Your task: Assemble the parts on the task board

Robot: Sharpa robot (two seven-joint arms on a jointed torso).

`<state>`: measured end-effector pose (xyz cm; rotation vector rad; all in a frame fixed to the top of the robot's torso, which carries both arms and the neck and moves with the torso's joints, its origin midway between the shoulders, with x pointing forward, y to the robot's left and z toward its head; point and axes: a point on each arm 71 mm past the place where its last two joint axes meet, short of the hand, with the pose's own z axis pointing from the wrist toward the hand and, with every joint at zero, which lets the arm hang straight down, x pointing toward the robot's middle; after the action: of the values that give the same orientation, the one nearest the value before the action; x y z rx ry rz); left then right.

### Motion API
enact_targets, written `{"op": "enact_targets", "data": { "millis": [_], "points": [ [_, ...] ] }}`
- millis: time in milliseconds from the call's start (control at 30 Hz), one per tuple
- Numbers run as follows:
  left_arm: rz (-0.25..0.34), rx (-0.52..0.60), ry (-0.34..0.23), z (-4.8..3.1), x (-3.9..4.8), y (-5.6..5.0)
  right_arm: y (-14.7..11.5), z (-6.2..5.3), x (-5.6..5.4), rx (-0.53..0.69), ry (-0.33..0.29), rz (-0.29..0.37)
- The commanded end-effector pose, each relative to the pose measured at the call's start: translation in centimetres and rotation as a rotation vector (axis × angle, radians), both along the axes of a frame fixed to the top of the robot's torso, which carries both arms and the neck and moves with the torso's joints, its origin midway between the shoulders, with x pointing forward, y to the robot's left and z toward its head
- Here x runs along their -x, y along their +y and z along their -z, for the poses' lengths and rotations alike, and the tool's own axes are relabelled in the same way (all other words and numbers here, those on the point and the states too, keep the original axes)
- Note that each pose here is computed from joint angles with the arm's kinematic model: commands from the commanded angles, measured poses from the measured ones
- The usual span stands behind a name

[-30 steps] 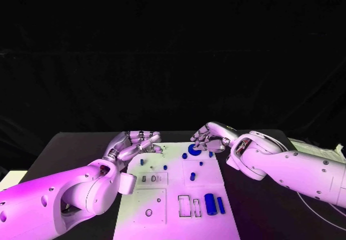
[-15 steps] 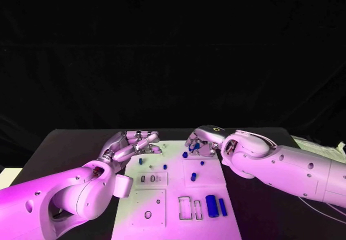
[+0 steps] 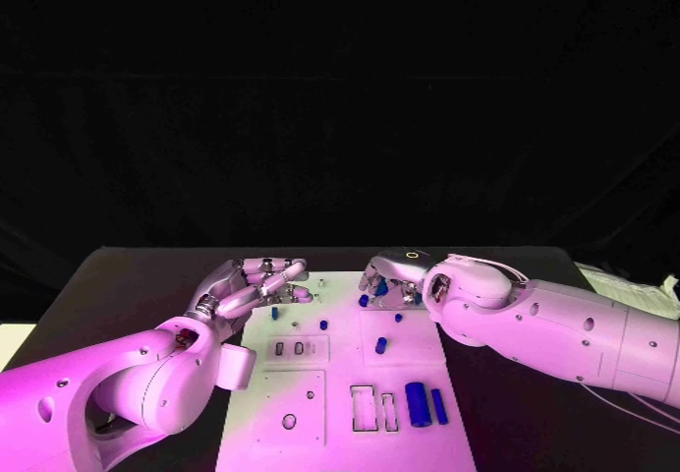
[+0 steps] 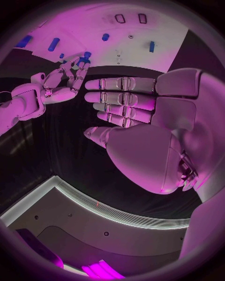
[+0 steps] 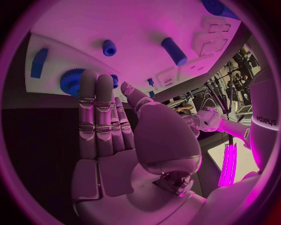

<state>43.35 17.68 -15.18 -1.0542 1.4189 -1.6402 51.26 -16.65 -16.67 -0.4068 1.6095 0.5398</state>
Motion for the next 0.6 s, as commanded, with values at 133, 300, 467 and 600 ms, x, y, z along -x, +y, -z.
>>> {"op": "enact_targets", "data": {
  "millis": [133,300,467,600],
  "points": [
    [0.025,0.013,0.002,-0.21,0.13,-0.24,0.11,0.25,-0.24,0.062,-0.005,0.011],
    [0.026,0.012,0.004,-0.18,0.12,-0.16,0.09,0.3,-0.39,0.064,-0.003,0.018],
    [0.028,0.012,0.008,-0.16,0.13,-0.11,0.09,0.32,-0.51,0.067,-0.001,0.023],
    [0.033,0.012,0.01,-0.16,0.17,-0.15,0.2,0.32,-0.57,0.07,-0.002,0.023]
  ]
}}
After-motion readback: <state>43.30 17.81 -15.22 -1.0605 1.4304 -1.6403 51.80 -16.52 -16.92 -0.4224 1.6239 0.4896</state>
